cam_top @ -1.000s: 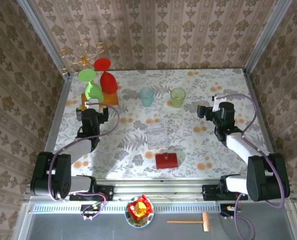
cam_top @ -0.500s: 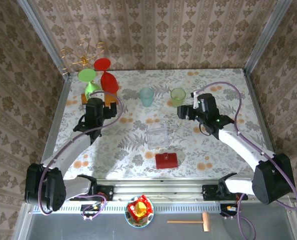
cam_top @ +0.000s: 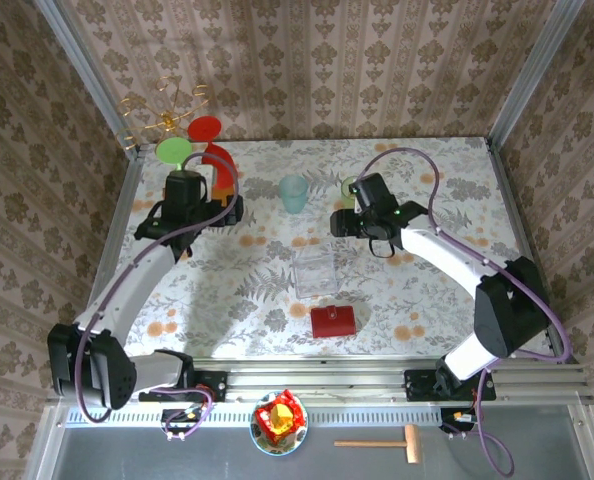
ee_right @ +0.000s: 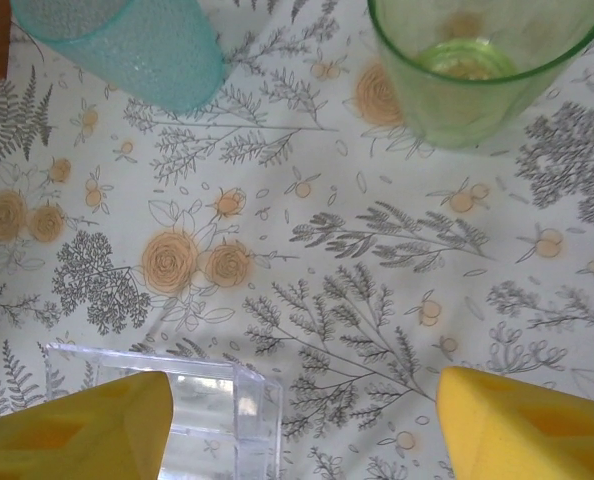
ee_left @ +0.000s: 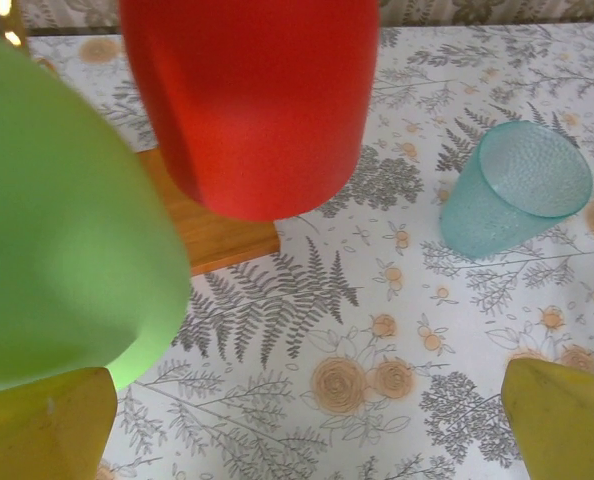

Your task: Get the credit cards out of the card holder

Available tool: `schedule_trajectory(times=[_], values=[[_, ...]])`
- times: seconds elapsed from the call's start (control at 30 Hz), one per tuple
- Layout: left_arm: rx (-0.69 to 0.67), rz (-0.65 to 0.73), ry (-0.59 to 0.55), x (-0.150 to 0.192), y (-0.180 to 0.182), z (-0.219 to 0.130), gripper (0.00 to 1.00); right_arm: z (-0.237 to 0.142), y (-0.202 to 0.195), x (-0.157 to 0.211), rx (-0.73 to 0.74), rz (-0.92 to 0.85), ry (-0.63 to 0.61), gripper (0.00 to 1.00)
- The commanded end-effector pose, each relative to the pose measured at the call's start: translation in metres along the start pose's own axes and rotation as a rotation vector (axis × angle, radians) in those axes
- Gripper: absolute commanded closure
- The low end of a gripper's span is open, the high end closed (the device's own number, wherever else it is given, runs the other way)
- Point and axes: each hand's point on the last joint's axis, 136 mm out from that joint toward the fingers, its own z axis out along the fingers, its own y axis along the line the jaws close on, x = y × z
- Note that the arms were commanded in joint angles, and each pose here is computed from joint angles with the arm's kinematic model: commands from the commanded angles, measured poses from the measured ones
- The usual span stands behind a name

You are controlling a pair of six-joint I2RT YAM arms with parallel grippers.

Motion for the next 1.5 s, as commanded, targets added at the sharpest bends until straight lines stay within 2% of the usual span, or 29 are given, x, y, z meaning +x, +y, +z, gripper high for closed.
schedule_trajectory(times=[0.0,0.43,0.97,1.47], values=[[0.041,0.003,0.063,0.005,-0.005,0.000,0.00,0.000,0.008,0.013,-0.003,0.035,0.067,0.29],[0.059,-0.018,0.013,-0.005,-0.001,0.007,0.00,0.008,0.012,0.034,0.033,0.044,0.165,0.36],[0.051,-0.009,0.018,0.000,0.001,0.007,0.00,0.028,0.021,0.047,0.052,0.047,0.228,0.58],[0.034,-0.006,0.008,0.005,0.004,0.006,0.00,0.052,0.036,0.051,0.002,0.072,0.267,0.71]])
